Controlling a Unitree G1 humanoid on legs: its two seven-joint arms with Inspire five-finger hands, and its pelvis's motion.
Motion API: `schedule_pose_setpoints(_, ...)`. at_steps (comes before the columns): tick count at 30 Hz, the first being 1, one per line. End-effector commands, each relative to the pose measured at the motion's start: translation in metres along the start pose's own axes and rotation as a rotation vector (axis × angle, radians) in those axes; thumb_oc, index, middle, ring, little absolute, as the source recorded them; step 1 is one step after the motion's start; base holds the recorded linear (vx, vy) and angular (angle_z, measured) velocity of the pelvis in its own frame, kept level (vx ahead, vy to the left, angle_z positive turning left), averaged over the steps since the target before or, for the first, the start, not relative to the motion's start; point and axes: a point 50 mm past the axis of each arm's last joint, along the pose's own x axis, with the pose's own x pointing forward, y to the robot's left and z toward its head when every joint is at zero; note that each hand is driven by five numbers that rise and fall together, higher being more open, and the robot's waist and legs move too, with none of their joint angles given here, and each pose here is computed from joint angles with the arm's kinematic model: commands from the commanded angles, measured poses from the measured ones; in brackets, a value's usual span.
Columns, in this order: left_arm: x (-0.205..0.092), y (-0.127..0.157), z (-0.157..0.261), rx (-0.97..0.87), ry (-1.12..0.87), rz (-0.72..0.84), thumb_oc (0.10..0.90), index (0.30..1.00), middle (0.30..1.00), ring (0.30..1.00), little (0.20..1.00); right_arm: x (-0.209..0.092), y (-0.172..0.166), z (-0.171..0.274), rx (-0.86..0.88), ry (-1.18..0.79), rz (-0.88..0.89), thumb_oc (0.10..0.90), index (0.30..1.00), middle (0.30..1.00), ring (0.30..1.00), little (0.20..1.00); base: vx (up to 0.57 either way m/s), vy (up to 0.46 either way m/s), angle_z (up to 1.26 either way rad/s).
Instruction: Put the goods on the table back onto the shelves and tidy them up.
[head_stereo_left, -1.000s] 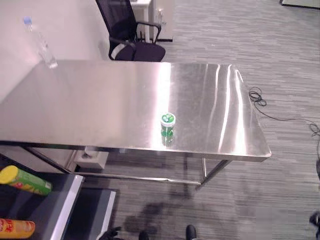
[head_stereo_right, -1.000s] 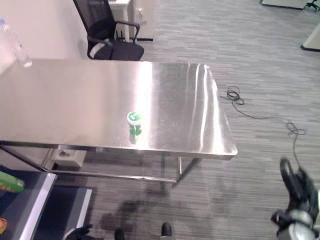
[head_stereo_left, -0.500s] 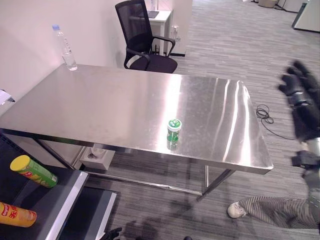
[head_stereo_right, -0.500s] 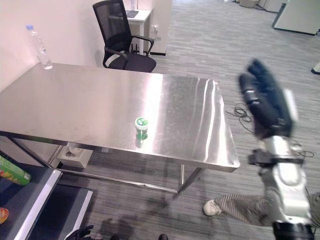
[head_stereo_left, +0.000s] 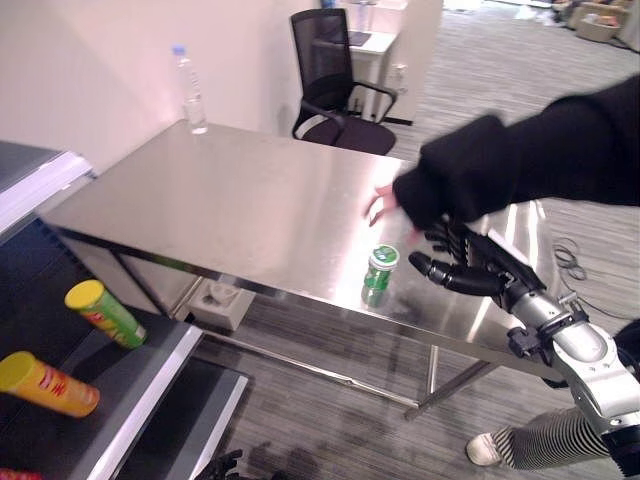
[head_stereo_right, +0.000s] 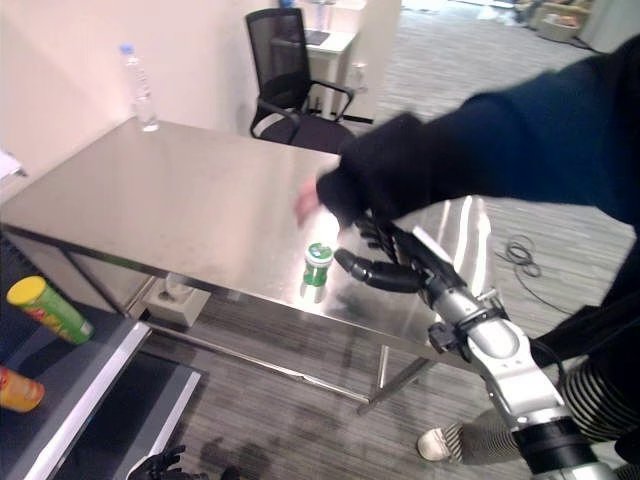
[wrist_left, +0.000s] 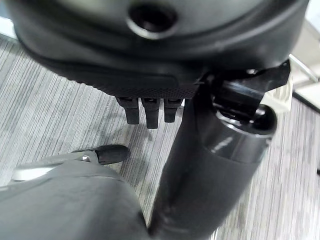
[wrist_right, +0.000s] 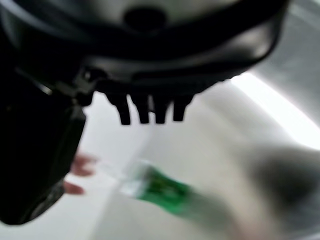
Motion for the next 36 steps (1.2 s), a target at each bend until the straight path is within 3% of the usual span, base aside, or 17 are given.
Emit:
schedule_pose_setpoints(1,-0.002,0.022,-0.005,0.079,0.030,0.054,0.800,0.900,0.900,0.900,0.900,0.006,-0.031,0.057,-0.169,-0.243,-0.136,0.800,0.900,0.900,0.900,0.900,0.00,0.000,0.20)
schedule_pose_setpoints(23,-0.003,0.026,-0.006,0.082,0.033,0.069,0.800,0.900,0.900,0.900,0.900,0.001,-0.021,0.035,-0.108,-0.179,-0.158,0.800,0.900,0.900,0.900,0.900,0.01,0.000,0.07)
schedule_pose_setpoints(28,-0.003,0.026,-0.003,0.087,0.020,0.076,0.800,0.900,0.900,0.900,0.900,-0.008,-0.029,0.063,-0.184,-0.315,-0.266,0.800,0.900,0.900,0.900,0.900,0.00,0.000,0.00)
schedule_pose_setpoints(36,-0.001,0.023,0.002,0.091,0.005,0.088,0.800,0.900,0.900,0.900,0.900,-0.032,-0.048,0.091,-0.164,-0.488,-0.516,0.800,0.900,0.900,0.900,0.900,0.00,0.000,0.00)
